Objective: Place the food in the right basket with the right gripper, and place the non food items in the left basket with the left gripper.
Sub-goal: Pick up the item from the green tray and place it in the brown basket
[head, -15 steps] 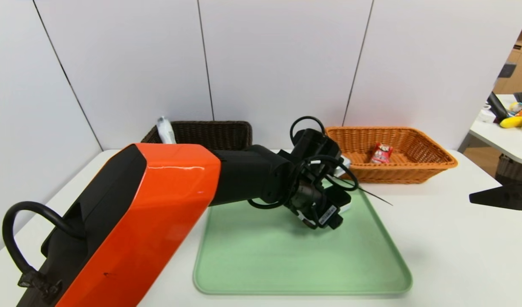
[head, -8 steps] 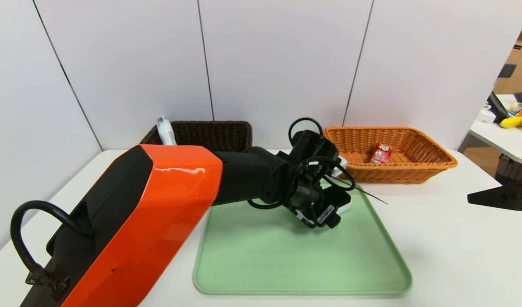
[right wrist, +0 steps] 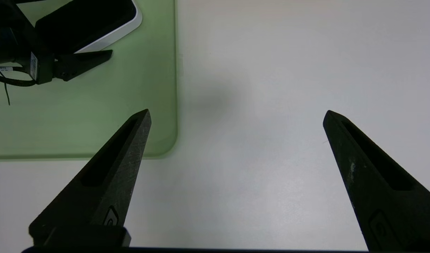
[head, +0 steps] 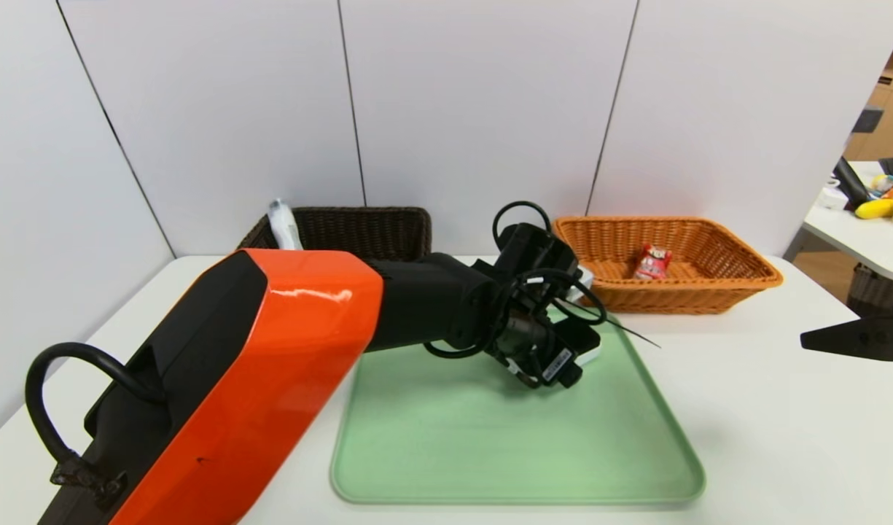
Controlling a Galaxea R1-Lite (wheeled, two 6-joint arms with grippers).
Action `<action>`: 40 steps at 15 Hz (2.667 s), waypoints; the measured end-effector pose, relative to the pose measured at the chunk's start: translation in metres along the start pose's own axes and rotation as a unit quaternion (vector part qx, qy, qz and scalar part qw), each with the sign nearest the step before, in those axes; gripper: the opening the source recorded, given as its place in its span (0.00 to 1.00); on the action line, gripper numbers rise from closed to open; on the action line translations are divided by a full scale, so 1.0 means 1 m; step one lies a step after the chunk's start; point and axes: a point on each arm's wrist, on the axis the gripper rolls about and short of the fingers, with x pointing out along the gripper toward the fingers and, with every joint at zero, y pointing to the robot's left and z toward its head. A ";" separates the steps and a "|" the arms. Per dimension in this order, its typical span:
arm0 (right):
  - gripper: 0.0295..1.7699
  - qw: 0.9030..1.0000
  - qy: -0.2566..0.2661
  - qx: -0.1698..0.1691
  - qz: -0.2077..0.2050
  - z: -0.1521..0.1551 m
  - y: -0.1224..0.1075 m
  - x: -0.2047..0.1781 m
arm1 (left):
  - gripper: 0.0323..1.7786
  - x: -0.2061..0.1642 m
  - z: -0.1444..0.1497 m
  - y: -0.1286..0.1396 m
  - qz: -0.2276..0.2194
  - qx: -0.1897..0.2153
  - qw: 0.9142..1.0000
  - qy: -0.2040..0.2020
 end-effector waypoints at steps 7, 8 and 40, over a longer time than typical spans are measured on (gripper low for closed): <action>0.96 1.000 0.003 -0.004 0.004 -0.002 0.002 0.001 | 0.56 0.003 -0.002 0.003 0.001 -0.004 1.000 0.003; 0.96 1.000 0.003 -0.005 0.004 -0.002 0.002 0.000 | 0.55 0.003 -0.002 0.003 0.002 -0.004 1.000 0.003; 0.96 1.000 0.014 -0.009 0.006 -0.016 0.001 0.000 | 0.47 -0.149 0.055 0.038 0.076 -0.100 0.985 -0.122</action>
